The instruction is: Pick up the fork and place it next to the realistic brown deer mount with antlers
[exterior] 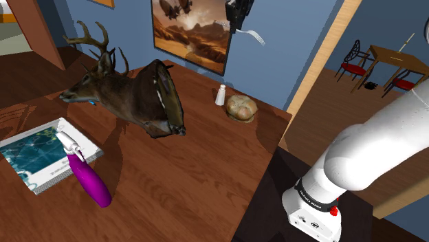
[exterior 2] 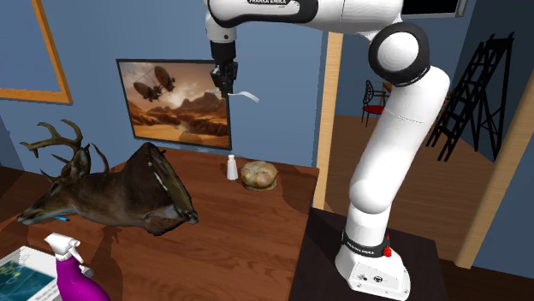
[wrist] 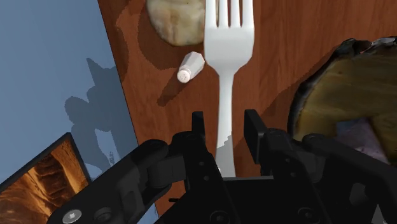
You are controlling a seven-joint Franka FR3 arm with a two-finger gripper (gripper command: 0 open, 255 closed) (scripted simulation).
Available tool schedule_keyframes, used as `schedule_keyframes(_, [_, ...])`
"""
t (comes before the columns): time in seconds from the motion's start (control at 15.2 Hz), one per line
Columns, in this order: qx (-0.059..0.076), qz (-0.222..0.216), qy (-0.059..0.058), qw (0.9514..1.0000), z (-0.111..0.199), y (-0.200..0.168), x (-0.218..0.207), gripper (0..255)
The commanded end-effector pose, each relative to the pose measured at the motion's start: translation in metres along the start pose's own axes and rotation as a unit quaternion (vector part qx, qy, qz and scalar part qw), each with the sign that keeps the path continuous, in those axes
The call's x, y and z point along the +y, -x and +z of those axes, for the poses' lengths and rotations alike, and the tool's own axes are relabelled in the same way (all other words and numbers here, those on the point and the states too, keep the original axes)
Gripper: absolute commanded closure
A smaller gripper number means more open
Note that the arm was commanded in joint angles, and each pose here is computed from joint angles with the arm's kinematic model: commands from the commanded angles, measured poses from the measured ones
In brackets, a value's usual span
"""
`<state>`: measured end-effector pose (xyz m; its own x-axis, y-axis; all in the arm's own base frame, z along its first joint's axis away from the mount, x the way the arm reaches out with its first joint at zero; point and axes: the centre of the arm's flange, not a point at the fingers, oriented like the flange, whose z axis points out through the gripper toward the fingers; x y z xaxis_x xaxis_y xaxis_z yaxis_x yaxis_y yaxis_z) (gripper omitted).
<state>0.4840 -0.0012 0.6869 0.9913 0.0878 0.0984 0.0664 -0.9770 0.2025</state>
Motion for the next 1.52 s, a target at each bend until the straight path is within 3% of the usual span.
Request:
schedule_keyframes(0.0, [0.000, 0.000, 0.000, 1.0000, 0.001, -0.023, 0.014, 255])
schedule_keyframes(0.73, [0.000, 0.000, 0.000, 1.0000, 0.027, -0.152, 0.080, 255])
schedule_keyframes(1.45, [0.000, 0.000, 0.000, 1.0000, 0.084, -0.147, 0.069, 255])
